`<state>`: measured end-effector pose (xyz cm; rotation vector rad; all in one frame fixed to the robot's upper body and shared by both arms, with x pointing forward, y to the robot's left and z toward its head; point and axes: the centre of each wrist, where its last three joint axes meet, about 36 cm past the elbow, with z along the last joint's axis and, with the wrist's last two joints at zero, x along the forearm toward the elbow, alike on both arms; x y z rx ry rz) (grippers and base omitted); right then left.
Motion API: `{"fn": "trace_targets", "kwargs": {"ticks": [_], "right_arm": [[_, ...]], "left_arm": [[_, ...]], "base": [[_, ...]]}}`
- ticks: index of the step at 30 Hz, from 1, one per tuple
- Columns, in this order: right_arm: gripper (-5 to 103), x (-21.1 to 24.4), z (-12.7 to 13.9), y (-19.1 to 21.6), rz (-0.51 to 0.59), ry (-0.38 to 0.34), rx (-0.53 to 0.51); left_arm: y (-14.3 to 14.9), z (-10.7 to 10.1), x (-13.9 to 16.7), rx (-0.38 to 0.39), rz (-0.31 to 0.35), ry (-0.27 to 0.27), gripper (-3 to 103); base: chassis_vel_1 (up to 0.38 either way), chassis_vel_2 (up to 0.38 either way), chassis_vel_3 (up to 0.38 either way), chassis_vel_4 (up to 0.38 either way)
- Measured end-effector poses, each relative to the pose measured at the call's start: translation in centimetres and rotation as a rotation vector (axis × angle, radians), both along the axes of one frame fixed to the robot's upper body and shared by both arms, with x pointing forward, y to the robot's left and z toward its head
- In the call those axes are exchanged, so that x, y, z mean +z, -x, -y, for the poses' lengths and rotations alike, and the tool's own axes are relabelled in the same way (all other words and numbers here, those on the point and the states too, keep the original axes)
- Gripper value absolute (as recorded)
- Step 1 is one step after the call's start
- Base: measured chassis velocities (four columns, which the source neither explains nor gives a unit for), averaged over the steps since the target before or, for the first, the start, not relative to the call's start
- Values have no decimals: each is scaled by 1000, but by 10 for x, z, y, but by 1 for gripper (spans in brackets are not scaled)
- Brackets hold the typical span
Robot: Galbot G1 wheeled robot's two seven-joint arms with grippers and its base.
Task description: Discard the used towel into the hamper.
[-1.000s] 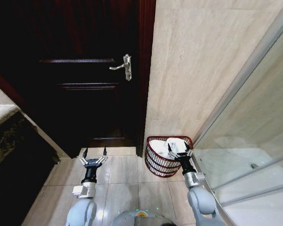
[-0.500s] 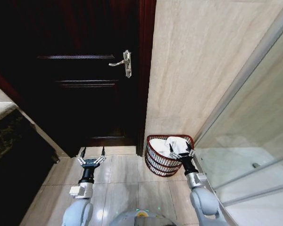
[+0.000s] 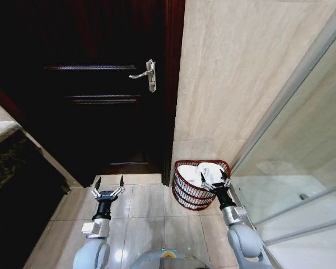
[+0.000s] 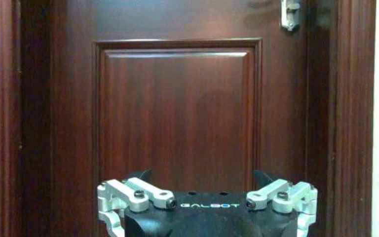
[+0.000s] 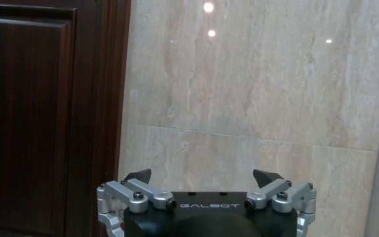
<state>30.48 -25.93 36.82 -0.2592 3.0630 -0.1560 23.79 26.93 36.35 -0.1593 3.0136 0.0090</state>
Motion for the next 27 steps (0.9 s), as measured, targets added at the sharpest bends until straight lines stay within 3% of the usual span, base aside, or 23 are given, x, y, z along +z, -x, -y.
{"fn": "trace_targets", "kwargs": {"ticks": [14,27], "right_arm": [[100,-2,-3,-4,6,-15,-10],[100,-2,-4,1,15,-17,-15]], "left_arm": [[-11,2,0,48,28,-2,100],[-11,0,0,34,13,-2,100]], "base": [[8,7,6,13],[0,0,0,0]]}}
